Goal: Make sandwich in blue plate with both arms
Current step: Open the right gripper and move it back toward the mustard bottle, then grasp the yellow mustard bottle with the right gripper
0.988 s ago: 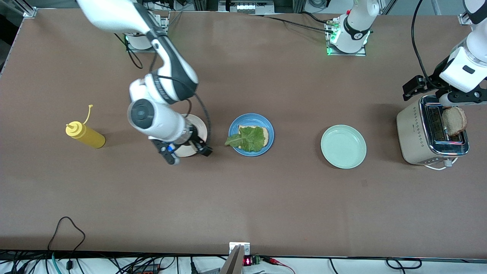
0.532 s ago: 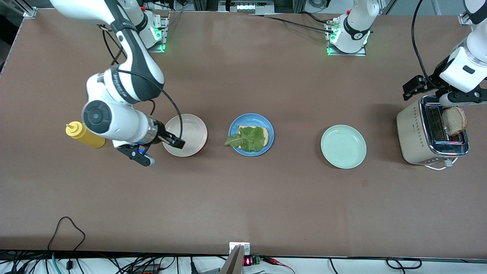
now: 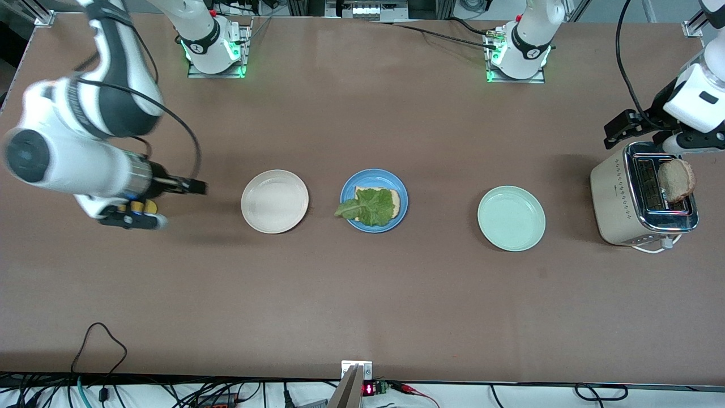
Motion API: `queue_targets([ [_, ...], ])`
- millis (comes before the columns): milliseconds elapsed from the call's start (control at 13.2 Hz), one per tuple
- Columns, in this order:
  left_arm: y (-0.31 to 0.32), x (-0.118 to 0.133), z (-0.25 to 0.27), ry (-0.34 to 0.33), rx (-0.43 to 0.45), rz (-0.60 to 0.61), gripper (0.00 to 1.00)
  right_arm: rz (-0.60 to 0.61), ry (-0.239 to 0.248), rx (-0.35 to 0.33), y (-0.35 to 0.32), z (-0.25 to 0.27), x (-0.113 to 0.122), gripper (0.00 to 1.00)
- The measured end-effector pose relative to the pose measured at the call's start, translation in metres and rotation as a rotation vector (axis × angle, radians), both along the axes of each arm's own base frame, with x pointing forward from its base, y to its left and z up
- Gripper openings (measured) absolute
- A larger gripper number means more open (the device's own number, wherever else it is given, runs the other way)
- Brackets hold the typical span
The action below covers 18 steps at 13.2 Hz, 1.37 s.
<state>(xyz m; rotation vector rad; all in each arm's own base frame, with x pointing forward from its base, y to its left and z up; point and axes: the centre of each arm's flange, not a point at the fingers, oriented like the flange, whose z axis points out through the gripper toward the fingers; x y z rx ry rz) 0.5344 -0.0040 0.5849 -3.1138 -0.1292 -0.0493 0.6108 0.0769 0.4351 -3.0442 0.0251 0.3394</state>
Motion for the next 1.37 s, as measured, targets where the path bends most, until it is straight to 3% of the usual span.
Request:
queue_targets([
  [380, 0.0, 0.003, 0.005, -0.023, -0.005, 0.0, 1.0, 0.269, -0.024, 0.027, -0.1, 0.019, -0.041, 1.0],
  [836, -0.005, 0.004, 0.0, -0.004, -0.005, -0.025, 1.0, 0.634, -0.09, 0.124, -0.192, 0.011, -0.054, 1.0],
  [1065, -0.005, 0.004, 0.0, -0.004, -0.005, -0.026, 1.0, 0.841, -0.165, 0.166, -0.236, -0.005, -0.058, 1.0],
  [1369, -0.005, 0.004, 0.0, -0.004, -0.005, -0.027, 1.0, 1.007, -0.345, 0.341, -0.297, -0.059, -0.066, 1.0],
])
